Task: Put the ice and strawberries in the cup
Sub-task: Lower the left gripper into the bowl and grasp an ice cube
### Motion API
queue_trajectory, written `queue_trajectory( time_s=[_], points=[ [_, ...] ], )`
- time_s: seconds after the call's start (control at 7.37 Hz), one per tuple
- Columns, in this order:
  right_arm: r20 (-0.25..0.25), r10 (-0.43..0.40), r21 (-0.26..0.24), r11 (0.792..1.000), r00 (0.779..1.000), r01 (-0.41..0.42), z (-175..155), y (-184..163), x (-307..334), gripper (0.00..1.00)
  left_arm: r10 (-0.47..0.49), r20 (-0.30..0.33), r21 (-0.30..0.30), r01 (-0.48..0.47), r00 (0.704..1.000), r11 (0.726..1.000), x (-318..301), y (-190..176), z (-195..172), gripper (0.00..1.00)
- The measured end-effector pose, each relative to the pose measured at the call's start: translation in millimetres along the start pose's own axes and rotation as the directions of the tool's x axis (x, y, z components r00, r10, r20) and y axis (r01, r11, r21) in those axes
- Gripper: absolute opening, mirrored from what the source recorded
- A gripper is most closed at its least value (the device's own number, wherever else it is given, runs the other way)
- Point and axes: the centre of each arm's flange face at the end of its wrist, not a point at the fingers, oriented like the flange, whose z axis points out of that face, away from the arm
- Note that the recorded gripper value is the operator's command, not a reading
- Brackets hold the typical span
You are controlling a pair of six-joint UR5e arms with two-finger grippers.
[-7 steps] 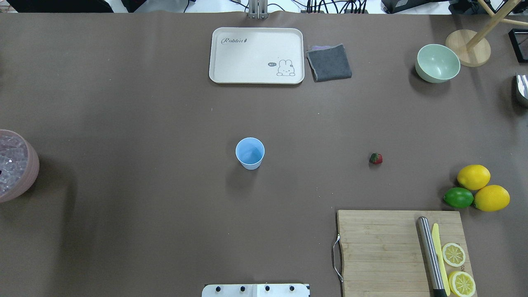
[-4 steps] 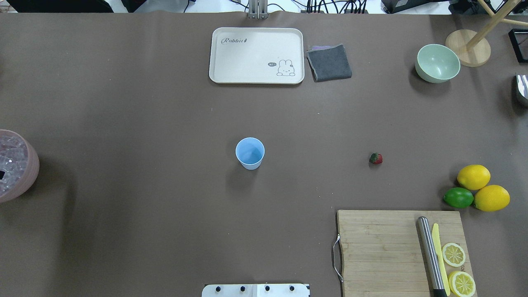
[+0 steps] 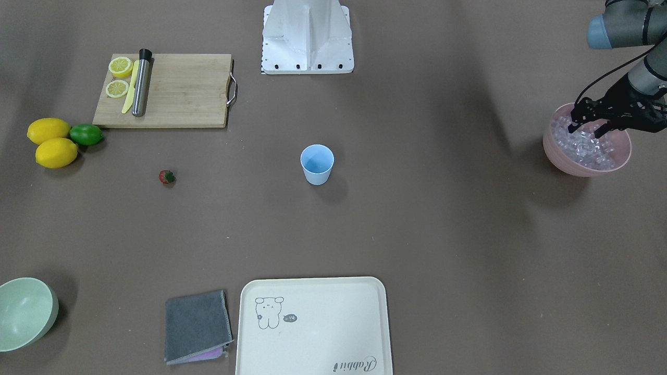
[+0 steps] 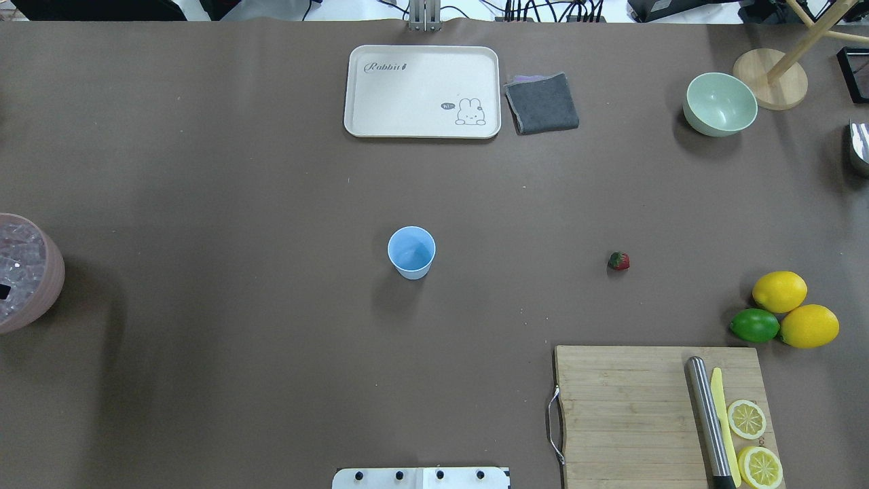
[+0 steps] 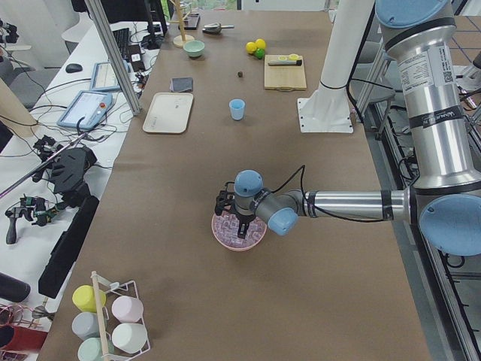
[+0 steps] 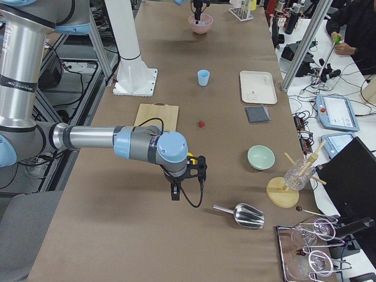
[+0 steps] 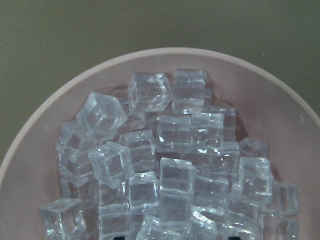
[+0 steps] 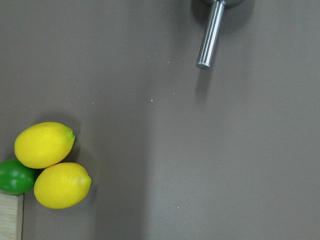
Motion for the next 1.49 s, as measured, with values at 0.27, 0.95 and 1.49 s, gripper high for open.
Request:
queue_trajectory(
  time_s=[0.27, 0.95, 1.49],
  points=[
    [0.000, -0.002, 0.002, 1.000, 1.000, 0.002, -0.8, -0.3, -0.9, 1.00, -0.003, 0.004, -0.004, 0.003, 1.000, 1.000, -3.0, 0.5, 2.9, 0.72],
    [-0.001, -0.006, 0.008, 1.000, 1.000, 0.006, -3.4, -1.8, -2.9, 1.00, -0.007, 0.005, -0.007, 0.007, 1.000, 1.000, -4.3, 0.1, 4.4, 0.24],
    [-0.001, -0.007, 0.009, 1.000, 1.000, 0.007, -4.4, -1.3, -4.1, 1.00, -0.008, 0.001, 0.003, 0.008, 1.000, 1.000, -2.0, -3.8, -0.1, 0.00]
  ],
)
